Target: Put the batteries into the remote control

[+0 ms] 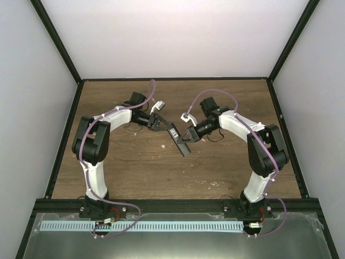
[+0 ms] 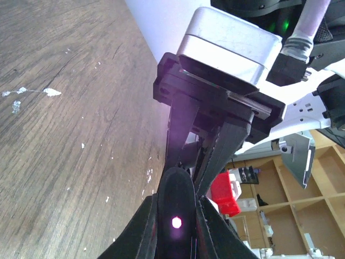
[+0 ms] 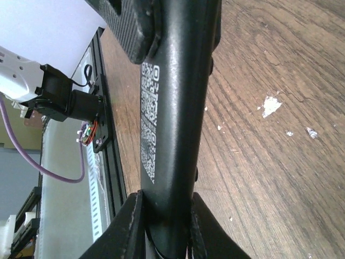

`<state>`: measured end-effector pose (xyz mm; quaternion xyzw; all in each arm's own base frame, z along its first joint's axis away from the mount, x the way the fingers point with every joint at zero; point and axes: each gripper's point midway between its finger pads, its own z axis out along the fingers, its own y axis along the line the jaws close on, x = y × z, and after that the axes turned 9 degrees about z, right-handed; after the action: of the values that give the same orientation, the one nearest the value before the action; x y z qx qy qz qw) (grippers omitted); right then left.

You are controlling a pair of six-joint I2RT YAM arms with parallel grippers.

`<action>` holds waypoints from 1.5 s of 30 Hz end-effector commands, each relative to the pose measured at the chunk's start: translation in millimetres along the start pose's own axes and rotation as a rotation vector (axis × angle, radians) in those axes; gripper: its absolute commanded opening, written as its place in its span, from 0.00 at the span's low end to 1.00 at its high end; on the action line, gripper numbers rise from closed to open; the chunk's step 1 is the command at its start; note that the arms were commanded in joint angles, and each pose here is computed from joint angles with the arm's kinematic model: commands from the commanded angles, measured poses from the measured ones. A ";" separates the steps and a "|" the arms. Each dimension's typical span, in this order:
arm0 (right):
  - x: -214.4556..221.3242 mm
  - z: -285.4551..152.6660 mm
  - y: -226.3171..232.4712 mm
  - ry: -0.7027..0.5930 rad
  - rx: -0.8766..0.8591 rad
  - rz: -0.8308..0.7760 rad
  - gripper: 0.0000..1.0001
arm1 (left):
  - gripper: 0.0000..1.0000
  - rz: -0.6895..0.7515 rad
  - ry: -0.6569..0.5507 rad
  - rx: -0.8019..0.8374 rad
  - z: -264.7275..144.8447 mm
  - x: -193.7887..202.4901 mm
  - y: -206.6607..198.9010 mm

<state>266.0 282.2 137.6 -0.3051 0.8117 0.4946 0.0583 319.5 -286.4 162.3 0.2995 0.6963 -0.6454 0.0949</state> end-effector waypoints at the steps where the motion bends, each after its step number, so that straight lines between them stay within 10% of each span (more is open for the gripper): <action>1: -10.5 -0.4 11.9 -0.006 -0.044 -0.041 0.10 | 0.00 0.062 -0.006 0.025 -0.9 -5.4 -17.8; 9: -11.7 2.4 12.6 -0.001 -0.063 -0.037 0.01 | 0.10 0.068 -0.004 0.025 -0.6 -4.6 -19.8; 20: -8.8 4.7 -8.0 0.014 0.037 -0.008 0.01 | 0.52 0.075 -0.033 -0.085 -5.8 -7.7 3.9; 29: -9.3 -23.7 -85.9 0.020 0.547 0.068 0.01 | 0.54 0.020 -0.382 -0.390 -101.0 -39.0 40.2; 45: -40.5 6.1 -93.3 0.145 1.080 -0.187 0.01 | 0.52 -0.242 -0.427 -0.854 -157.2 -37.2 71.6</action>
<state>340.9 273.5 84.2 -0.3259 0.9274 0.0503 0.1764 418.3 -174.2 146.6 0.0824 0.8584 -0.4224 0.2791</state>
